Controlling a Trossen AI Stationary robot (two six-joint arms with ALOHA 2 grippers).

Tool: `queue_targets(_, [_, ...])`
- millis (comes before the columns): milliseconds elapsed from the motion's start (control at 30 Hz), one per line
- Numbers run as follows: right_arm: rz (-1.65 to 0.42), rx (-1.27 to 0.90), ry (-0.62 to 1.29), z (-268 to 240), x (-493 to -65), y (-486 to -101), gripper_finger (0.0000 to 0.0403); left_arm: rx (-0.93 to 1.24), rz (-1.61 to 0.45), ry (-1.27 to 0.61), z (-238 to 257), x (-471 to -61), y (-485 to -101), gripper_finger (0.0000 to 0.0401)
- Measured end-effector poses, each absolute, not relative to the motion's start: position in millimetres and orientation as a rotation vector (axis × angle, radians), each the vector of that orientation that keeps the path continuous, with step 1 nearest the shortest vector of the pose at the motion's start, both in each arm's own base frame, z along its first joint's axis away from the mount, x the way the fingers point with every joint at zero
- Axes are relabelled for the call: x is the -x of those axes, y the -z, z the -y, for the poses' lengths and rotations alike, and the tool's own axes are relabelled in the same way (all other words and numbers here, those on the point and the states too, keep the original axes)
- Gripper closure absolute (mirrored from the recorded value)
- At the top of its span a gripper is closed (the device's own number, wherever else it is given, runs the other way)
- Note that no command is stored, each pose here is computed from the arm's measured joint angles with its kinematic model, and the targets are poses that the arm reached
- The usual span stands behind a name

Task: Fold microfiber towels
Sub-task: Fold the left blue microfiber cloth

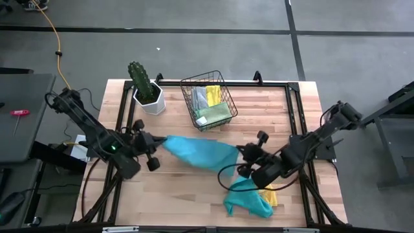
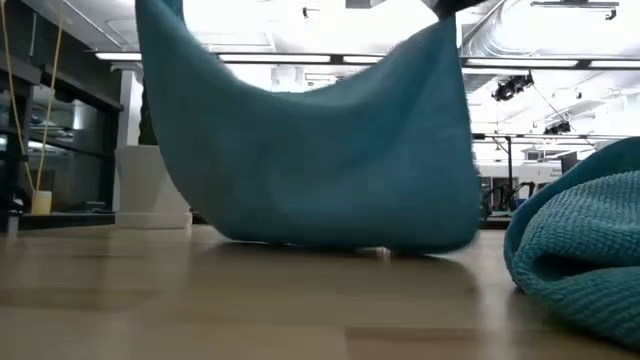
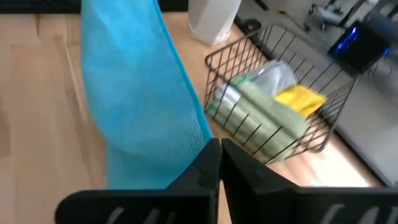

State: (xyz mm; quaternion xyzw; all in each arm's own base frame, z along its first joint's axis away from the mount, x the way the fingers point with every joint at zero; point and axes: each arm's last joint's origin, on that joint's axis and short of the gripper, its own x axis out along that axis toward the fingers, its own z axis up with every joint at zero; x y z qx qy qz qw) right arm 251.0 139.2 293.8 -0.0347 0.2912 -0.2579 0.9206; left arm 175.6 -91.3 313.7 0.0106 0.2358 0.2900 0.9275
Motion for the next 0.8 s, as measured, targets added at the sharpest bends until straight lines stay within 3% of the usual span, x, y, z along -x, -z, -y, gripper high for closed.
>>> queue_targets(467, [-0.562,0.250,0.556,-94,-242,-333,0.0403,-0.367,-0.433,-0.576,75,-156,-366,0.0401])
queue_targets(800, [-0.447,0.178,0.495,-100,-222,-365,0.0403,-0.297,-0.367,-0.762,69,-150,-357,0.0401])
